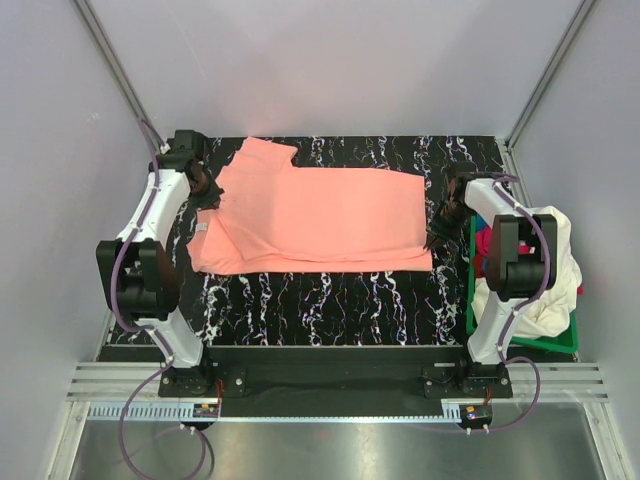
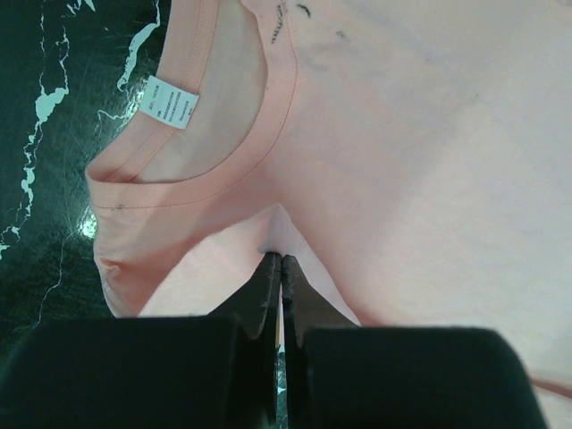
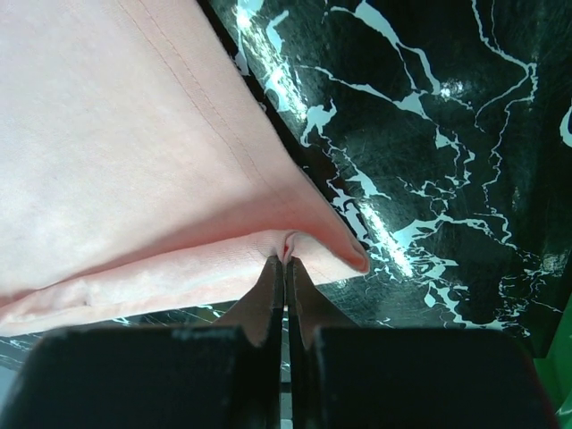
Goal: Fold and stack the t-shirts
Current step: Fold the tshirt
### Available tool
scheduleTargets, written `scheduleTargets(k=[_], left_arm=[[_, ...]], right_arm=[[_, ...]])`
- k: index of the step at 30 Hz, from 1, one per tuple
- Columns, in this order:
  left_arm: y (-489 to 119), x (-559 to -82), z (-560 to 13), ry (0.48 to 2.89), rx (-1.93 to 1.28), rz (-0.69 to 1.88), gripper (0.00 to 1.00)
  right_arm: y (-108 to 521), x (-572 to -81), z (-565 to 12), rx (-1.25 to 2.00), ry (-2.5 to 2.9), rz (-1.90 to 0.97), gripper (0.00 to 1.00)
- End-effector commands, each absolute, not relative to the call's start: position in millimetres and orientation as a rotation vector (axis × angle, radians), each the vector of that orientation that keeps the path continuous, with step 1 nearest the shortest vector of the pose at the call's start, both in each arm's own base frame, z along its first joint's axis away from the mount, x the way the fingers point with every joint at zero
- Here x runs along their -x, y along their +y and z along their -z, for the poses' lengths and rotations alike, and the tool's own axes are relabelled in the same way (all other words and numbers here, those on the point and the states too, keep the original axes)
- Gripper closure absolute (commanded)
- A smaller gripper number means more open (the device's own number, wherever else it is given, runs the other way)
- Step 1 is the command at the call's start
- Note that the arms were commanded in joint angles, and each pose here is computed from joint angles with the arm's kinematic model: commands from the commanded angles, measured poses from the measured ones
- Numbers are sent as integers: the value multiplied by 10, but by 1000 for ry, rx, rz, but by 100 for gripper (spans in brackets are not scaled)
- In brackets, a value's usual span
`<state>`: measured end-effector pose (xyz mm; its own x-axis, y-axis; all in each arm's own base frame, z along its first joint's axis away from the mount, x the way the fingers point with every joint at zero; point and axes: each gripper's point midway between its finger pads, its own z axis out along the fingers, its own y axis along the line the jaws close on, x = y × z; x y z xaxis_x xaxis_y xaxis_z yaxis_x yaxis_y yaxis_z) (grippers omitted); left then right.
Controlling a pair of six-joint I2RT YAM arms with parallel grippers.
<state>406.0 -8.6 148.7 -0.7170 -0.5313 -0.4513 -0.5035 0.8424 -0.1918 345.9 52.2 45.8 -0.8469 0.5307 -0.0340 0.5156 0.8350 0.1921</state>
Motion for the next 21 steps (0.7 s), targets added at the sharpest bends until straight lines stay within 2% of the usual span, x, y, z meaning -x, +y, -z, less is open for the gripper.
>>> scheduleTargets(k=[1, 21], left_arm=[[-30, -4288, -1744, 2418, 732, 86, 100], [116, -4432, -1610, 2431, 779, 57, 100]], right_arm=[[502, -3614, -524, -822, 2893, -290, 100], [431, -3864, -503, -860, 2856, -344, 100]])
